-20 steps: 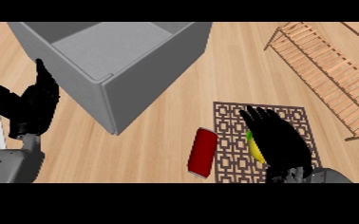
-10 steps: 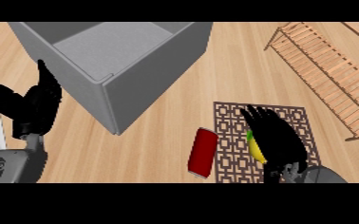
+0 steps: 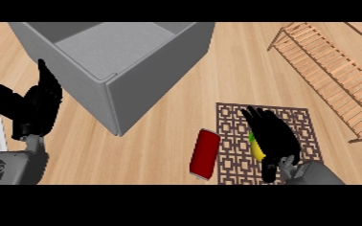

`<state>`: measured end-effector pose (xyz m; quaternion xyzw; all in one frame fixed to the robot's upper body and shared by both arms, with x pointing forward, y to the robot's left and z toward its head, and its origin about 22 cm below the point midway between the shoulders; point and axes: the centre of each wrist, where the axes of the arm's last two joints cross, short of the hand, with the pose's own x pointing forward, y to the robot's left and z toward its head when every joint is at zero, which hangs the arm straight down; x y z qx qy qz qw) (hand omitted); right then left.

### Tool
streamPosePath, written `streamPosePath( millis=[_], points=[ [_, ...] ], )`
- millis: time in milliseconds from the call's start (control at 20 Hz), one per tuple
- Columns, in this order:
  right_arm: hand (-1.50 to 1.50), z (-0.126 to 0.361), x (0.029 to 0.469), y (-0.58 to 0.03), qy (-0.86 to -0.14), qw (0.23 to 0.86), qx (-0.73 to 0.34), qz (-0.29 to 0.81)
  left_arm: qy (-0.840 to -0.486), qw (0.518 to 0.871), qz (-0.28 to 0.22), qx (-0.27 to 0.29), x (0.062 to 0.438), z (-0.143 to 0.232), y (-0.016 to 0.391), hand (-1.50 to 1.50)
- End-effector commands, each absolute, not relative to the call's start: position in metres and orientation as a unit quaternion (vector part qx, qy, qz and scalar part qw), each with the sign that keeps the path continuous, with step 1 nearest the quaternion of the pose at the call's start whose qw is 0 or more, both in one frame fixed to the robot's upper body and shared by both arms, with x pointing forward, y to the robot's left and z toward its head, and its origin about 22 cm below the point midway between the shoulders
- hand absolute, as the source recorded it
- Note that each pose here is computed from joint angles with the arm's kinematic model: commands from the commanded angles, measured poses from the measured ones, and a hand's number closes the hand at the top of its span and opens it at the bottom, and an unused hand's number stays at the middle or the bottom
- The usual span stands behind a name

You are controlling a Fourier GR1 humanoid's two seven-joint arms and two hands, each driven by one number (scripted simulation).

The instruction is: Pick the lemon from the placemat and place it in the tiered shelf

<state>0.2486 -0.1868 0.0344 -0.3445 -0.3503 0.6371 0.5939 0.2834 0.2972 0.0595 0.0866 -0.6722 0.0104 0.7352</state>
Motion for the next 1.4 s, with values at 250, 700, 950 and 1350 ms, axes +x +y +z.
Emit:
streamPosePath(
  millis=[250,700,950,1350],
  points=[
    [1.50,0.001,0.248,-0.182,-0.342,0.583,-0.327,0.660,-0.695,0.717,-0.028,0.036,0.298,0.061,0.263,0.00],
    [1.50,0.006,0.264,-0.176,-0.425,0.533,-0.360,0.637,-0.695,0.717,-0.031,0.043,0.302,0.081,0.277,0.00],
    [1.50,0.017,0.204,-0.136,-0.495,0.551,-0.289,0.607,-0.690,0.723,-0.015,0.043,0.285,0.066,0.292,0.00],
    [1.50,0.073,0.157,-0.102,-0.648,0.573,-0.207,0.457,-0.686,0.725,-0.012,0.055,0.283,0.058,0.291,0.00]
  ],
)
